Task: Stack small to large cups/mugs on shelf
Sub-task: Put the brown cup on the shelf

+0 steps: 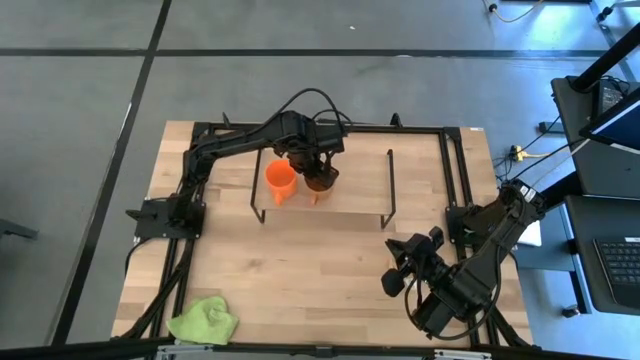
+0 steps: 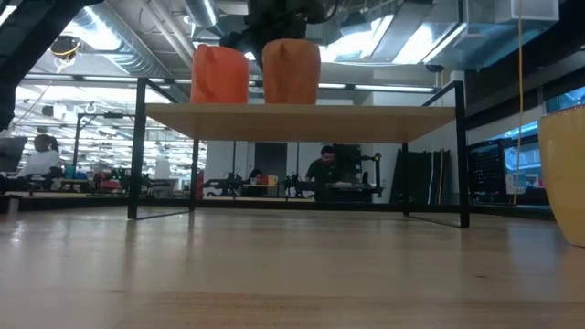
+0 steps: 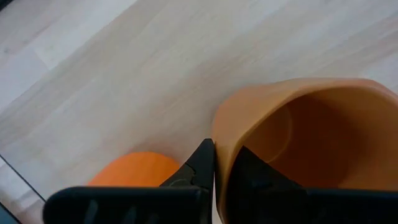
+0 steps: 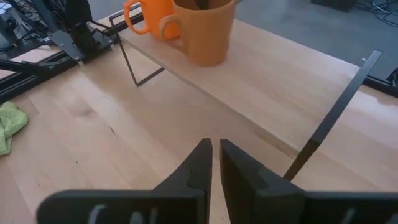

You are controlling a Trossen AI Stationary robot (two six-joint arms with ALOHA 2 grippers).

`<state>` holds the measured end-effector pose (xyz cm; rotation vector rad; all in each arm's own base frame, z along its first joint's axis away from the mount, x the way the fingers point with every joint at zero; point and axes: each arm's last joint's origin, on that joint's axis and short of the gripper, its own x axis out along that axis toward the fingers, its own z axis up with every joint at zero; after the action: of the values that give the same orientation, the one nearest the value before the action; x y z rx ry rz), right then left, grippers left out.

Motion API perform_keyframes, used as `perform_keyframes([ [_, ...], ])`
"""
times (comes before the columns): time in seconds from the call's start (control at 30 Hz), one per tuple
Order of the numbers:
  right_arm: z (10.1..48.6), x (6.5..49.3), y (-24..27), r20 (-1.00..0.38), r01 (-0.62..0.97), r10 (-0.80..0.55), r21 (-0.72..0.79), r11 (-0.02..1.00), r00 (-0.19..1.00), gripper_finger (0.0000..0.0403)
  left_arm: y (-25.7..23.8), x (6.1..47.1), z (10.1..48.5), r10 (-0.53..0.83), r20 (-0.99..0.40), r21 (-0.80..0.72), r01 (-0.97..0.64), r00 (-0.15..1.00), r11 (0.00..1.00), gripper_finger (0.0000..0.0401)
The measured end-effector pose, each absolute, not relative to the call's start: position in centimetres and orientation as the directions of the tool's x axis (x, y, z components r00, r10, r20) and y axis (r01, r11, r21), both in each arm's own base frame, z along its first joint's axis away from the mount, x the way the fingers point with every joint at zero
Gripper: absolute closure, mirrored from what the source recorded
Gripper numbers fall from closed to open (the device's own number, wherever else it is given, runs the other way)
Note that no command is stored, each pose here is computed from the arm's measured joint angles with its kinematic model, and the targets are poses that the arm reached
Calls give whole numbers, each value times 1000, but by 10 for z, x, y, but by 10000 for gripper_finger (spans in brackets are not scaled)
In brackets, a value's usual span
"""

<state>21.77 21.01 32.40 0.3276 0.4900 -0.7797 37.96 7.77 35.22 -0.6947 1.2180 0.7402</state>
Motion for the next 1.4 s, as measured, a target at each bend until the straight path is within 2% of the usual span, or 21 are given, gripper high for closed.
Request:
perform_keyframes([
  [0.5, 324, 218, 210, -538, 735, -586, 97, 671, 606, 370, 76, 384, 353, 130, -967, -103, -805, 218, 584, 380],
  [0.93, 324, 217, 210, -545, 735, -583, 96, 671, 603, 370, 79, 385, 354, 136, -962, -117, -806, 238, 581, 358],
  [1.4, 324, 218, 210, -546, 736, -582, 98, 670, 602, 370, 78, 376, 377, 176, -948, -105, -784, 264, 612, 327],
])
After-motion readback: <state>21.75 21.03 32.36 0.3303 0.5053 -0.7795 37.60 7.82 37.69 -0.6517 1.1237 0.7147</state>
